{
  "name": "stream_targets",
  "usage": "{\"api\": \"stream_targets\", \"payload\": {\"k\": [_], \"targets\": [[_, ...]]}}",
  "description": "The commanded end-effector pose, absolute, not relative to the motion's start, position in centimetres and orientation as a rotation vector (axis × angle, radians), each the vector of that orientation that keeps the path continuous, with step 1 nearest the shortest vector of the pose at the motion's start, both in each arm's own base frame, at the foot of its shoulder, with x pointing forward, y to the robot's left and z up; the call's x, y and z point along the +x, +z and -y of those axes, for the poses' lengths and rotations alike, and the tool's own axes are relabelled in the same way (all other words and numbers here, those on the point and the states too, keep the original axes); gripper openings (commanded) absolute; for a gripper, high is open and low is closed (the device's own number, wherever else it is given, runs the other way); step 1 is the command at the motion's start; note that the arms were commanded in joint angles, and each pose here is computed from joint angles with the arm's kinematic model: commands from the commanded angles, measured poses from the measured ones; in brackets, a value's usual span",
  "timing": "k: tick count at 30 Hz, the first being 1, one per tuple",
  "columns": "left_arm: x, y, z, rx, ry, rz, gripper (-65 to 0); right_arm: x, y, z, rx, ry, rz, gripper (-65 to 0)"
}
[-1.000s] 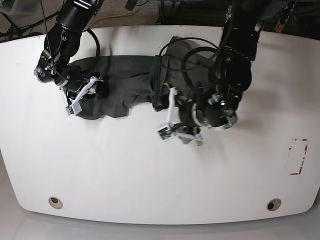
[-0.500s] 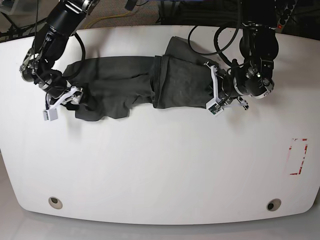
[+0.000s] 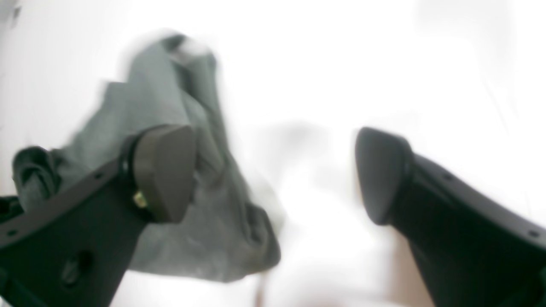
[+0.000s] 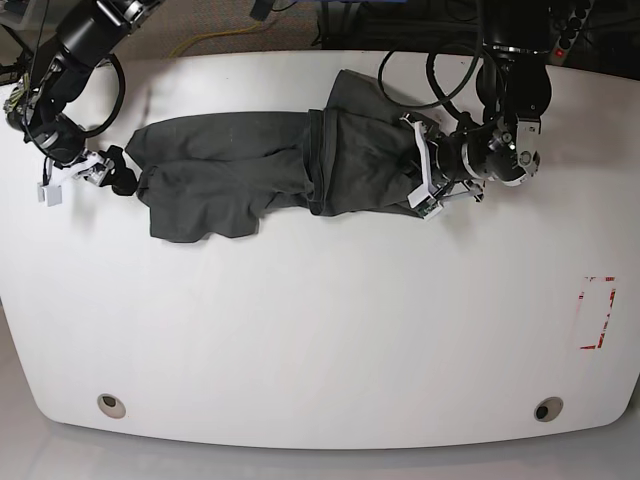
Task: Fold the T-shirt properly
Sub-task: 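Press the folded layer down with the left gripper and withdraw it, then grasp both ends of the grey shirt strip and push them together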
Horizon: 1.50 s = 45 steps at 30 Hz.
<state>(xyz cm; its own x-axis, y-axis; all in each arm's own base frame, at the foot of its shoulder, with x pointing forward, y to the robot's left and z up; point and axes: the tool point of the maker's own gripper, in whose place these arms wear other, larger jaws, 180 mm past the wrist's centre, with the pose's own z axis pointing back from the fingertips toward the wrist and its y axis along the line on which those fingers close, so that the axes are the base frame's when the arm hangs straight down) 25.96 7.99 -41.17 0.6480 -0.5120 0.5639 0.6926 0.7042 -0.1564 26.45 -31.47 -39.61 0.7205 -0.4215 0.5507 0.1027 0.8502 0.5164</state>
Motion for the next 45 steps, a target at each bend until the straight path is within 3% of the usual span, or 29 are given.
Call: {"api": "stream_targets", "payload": {"k": [1,13,16,21,23,24,38,45], "targets": [[25.9,-41.2,-9.2,-0.335,-0.720,0.495,-60.7,26.9,-38.4,31.2,0.515,-0.288,0.764,-8.6],[25.9,-40.9,-9.2,-0.329,-0.727,0.506,-60.7,26.9,-40.0,22.2,0.674,-0.226,0.726,-9.4],[25.9,-40.9,-9.1,-0.327,-0.727,0.506,-60.7,26.8,-40.5,21.8,0.665,-0.226,0.709,-19.3],[25.9,-41.0,-9.0,-0.329,-0.725,0.504,-60.3,27.2,-40.3,22.3,0.611,-0.201,0.702,-53.6],[25.9,-41.0,-8.9,-0.332,-0.727,0.503,-59.6,27.4,-39.7,22.7,0.576,-0.177,0.714,-63.3],[25.9,-41.0,-8.7,-0.336,-0.726,0.505,-58.9,27.5,-39.1,23.0,0.547,-0.158,0.727,-65.0],[26.1,-43.0,-3.7,-0.491,-0.648,0.459,-58.7,26.3,-31.8,24.1,0.267,0.073,0.831,-64.7],[26.4,-44.0,-1.2,-0.563,-0.615,0.424,-58.7,26.7,-29.7,19.4,0.332,0.153,0.873,-64.7]]}}
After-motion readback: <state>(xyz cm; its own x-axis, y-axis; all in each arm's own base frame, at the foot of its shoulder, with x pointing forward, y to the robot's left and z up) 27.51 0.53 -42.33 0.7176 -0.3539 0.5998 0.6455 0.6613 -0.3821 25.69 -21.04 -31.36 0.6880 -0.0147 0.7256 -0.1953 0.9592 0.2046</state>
